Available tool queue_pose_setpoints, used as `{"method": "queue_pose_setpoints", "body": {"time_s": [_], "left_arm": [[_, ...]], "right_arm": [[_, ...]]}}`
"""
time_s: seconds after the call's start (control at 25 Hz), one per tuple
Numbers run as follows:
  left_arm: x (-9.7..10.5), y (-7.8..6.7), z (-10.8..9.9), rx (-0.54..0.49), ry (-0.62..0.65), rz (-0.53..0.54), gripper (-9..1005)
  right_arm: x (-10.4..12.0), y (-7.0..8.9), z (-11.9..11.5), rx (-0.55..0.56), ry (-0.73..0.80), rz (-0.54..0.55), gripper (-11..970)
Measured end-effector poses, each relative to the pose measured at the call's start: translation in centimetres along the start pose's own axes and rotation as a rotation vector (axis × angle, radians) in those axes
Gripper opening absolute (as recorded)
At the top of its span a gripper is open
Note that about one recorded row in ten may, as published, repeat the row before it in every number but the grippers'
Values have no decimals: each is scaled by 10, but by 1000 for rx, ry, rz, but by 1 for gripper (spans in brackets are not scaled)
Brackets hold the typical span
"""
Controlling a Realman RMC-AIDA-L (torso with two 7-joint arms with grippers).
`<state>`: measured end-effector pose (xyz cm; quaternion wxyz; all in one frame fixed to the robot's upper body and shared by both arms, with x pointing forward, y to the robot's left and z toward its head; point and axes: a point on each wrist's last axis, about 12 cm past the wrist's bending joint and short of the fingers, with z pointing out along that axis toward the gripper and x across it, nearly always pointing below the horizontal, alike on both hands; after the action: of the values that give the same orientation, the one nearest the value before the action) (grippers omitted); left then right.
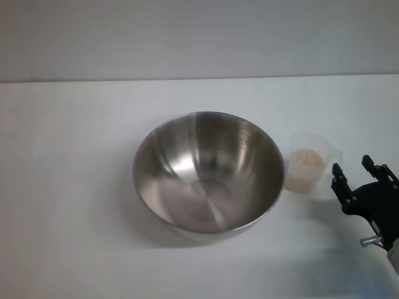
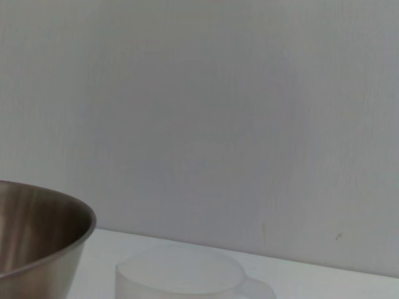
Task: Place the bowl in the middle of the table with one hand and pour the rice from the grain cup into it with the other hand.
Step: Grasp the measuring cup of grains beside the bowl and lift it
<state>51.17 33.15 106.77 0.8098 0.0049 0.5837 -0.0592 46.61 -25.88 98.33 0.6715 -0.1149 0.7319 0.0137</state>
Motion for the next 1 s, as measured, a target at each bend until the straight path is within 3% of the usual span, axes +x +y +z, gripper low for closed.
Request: {"method": "queue_pose_setpoints", "body": {"time_s": [1.0], "left_arm": [[-1,0,-3,-5,-16,-1,453]], "right_arm": [[-3,-8,9,23,-3,-16,538]]}}
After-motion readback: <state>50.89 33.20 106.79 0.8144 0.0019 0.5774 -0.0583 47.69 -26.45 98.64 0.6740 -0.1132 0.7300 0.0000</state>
